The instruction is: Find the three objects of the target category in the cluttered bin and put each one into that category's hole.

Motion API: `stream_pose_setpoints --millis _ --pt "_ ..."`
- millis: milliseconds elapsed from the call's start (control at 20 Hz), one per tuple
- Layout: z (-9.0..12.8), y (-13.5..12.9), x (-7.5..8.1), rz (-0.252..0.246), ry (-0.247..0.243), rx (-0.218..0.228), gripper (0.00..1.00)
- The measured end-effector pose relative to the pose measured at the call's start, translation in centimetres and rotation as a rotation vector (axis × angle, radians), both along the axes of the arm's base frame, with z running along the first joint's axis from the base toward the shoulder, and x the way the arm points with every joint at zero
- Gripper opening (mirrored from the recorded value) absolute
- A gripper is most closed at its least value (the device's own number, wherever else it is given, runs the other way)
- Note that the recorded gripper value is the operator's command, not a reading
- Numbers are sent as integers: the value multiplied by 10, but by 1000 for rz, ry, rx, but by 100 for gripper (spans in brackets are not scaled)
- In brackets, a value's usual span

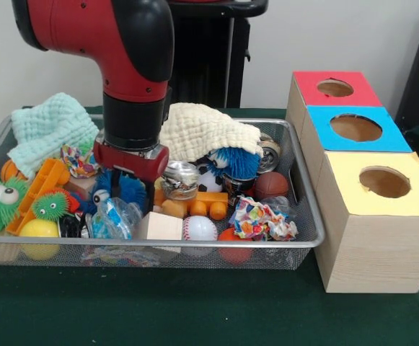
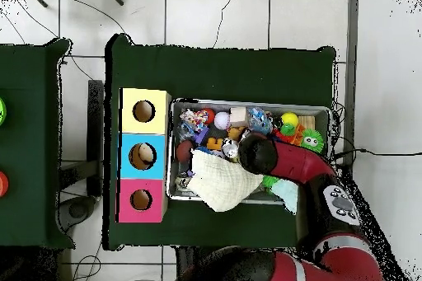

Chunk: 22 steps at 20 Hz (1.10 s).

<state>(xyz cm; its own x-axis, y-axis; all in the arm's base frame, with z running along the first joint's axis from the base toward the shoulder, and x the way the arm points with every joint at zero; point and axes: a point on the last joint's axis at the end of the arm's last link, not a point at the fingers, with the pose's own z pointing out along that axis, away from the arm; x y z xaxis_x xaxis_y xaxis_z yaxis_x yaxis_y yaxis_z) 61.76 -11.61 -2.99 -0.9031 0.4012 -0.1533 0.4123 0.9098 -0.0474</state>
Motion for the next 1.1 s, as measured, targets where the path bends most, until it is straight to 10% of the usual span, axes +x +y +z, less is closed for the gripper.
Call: stream_pose_setpoints --millis 1100 --pt "-2 -8 11 -19 36 31 100"
